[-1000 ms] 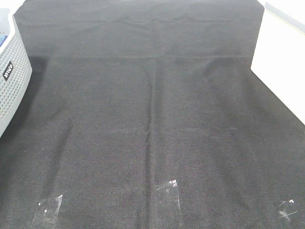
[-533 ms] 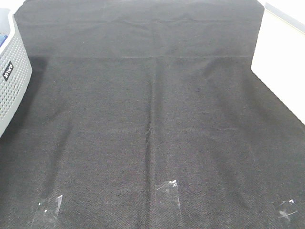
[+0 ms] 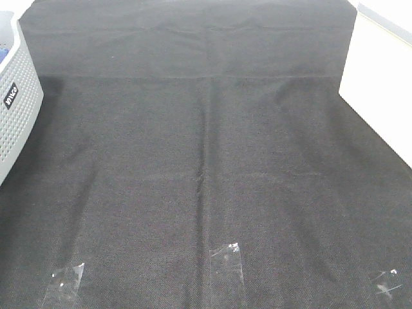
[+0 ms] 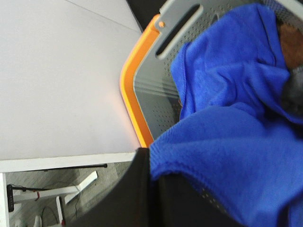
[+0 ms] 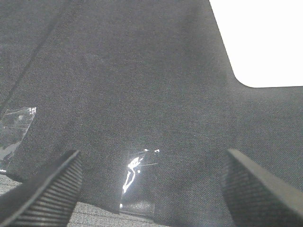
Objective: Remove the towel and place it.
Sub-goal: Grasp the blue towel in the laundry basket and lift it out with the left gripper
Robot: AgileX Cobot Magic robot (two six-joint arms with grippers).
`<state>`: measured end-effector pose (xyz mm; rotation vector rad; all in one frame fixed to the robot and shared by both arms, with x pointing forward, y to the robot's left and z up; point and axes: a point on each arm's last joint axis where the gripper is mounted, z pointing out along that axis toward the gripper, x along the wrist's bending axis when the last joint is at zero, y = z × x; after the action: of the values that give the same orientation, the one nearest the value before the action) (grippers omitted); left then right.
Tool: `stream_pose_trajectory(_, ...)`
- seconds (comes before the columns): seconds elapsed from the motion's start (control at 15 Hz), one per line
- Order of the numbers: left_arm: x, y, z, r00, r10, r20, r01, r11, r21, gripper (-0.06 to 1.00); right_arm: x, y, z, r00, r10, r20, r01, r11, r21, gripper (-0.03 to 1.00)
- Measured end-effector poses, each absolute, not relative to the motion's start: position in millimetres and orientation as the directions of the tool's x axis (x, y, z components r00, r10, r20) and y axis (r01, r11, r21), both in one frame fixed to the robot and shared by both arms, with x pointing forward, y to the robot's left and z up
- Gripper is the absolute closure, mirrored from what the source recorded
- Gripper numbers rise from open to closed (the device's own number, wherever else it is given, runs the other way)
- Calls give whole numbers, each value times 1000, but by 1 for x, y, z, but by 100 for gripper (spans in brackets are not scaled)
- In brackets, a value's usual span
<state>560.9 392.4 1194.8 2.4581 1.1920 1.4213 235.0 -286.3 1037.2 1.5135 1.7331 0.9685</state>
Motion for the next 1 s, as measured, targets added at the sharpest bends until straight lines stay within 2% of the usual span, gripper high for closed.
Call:
stream_pose_trajectory(0.2,537,373,1223,234,640,732,517,-719,464,94,235,-286,1037,-138,990,6,524,68,849,19)
stream_pose_trajectory(0.47,508,300,1266,222,566,794,209,-823,528,94,235,-283,1039,-164,986,32,512,58,857,19)
stream_pose_trajectory(0.73,499,240,1269,331,498,802,8,-851,525,94,236,-265,1058,-362,931,50,331,79,940,20)
stream_pose_trajectory(0.93,490,210,1269,388,456,801,-92,-845,526,94,249,-254,1066,-490,869,65,313,106,944,20)
stream_pose_trajectory(1.0,480,186,1269,433,421,797,-168,-831,530,94,270,-247,1070,-588,807,62,325,166,931,20)
